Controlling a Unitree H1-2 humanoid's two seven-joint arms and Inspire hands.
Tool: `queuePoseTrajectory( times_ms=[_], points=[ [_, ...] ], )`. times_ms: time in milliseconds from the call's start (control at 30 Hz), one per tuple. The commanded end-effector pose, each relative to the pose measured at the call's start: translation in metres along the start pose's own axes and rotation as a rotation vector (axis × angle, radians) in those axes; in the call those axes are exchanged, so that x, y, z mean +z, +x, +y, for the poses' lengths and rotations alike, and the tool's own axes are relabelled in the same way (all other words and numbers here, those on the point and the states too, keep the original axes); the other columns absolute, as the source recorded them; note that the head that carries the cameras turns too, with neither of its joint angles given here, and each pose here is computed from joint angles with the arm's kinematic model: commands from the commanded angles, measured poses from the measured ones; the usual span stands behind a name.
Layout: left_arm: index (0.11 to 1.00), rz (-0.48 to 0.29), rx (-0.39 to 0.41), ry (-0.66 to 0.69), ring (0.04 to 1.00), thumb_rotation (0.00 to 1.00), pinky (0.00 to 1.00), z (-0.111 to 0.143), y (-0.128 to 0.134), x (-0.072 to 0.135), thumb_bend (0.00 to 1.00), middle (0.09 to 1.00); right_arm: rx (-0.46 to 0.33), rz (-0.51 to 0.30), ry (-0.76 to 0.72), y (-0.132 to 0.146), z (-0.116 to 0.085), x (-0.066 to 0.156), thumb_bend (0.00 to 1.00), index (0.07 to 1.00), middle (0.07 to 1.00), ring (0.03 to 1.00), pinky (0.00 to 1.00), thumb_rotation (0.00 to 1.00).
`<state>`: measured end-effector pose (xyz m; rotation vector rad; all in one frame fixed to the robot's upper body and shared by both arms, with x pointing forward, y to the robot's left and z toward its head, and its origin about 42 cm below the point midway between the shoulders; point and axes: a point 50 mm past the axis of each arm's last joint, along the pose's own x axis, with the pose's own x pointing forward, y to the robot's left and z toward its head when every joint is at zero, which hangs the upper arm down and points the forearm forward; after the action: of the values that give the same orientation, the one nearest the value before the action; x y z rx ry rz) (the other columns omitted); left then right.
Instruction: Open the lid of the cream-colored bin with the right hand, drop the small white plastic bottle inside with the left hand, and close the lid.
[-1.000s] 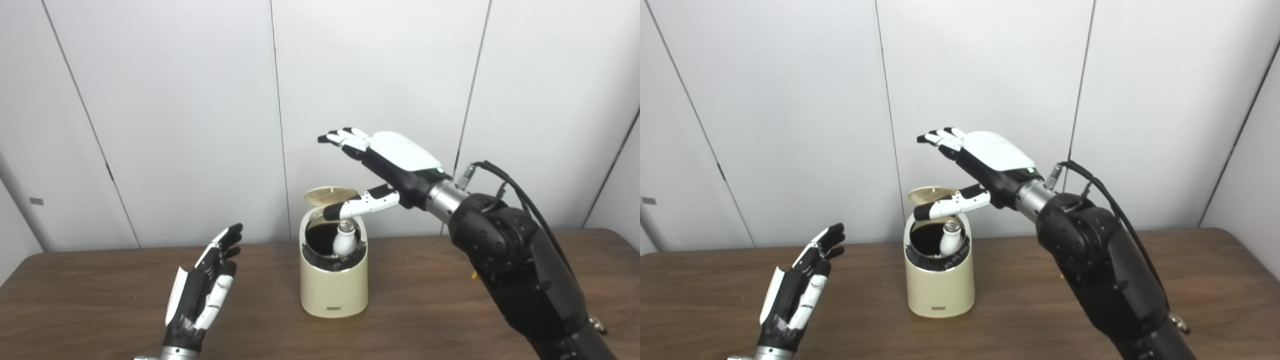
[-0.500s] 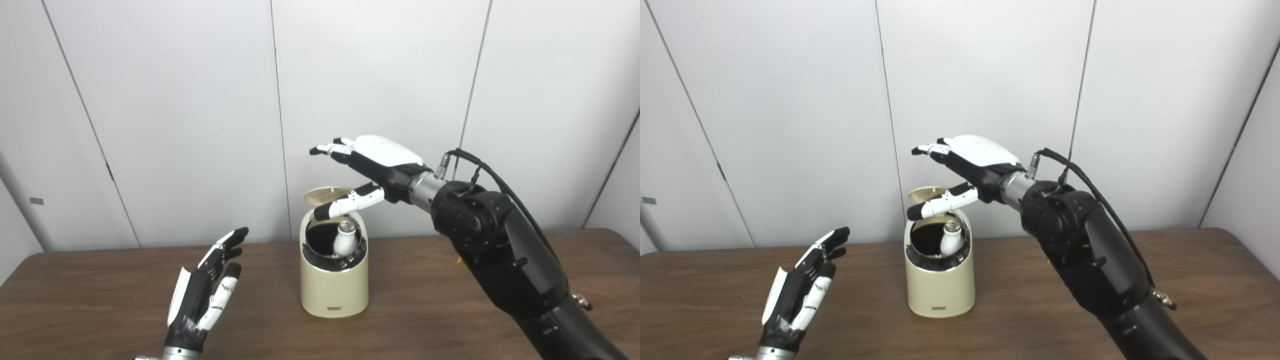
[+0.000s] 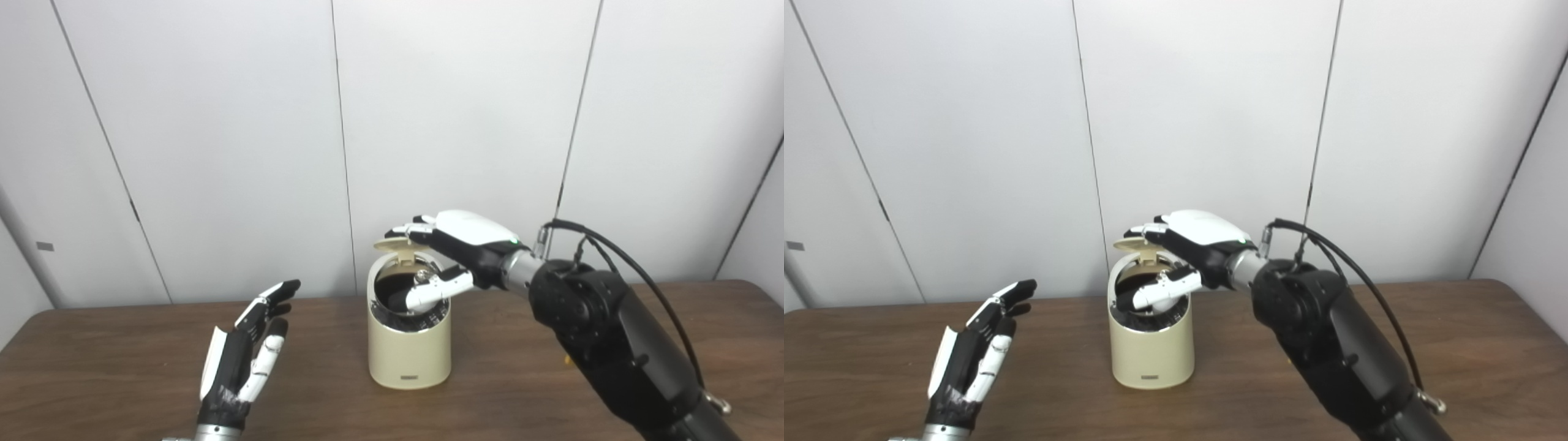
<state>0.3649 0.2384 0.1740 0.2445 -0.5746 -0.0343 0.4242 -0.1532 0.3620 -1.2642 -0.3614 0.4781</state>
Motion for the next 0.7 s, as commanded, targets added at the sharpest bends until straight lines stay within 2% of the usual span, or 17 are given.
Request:
queuePoseTrajectory(
  times_ms=[0,133,333,667],
  points=[
    [0.813,-0.089,0.021,0.002,0.847,0.87,0.81,0.005,0.013,0.016,0.47,0.838,-0.066,-0.011,-0.025,-0.004,-0.020,0.007,0.96,0.892,0.923,0.997,1.00,0.88],
    [0.816,-0.091,0.019,0.012,0.843,0.89,0.81,0.005,0.014,0.016,0.48,0.835,-0.063,-0.021,-0.023,-0.014,-0.011,0.004,0.96,0.887,0.915,0.987,0.98,0.89],
    [0.815,-0.095,0.027,0.012,0.841,0.89,0.81,0.006,0.015,0.017,0.46,0.832,-0.060,-0.035,0.025,-0.040,0.008,0.002,0.99,0.887,0.914,0.985,1.00,0.91],
    [0.829,-0.102,0.051,-0.007,0.861,0.88,0.84,0.007,0.013,0.020,0.52,0.843,-0.016,0.008,0.065,-0.068,0.036,-0.009,0.96,0.900,0.913,0.996,1.00,0.90]
  ],
)
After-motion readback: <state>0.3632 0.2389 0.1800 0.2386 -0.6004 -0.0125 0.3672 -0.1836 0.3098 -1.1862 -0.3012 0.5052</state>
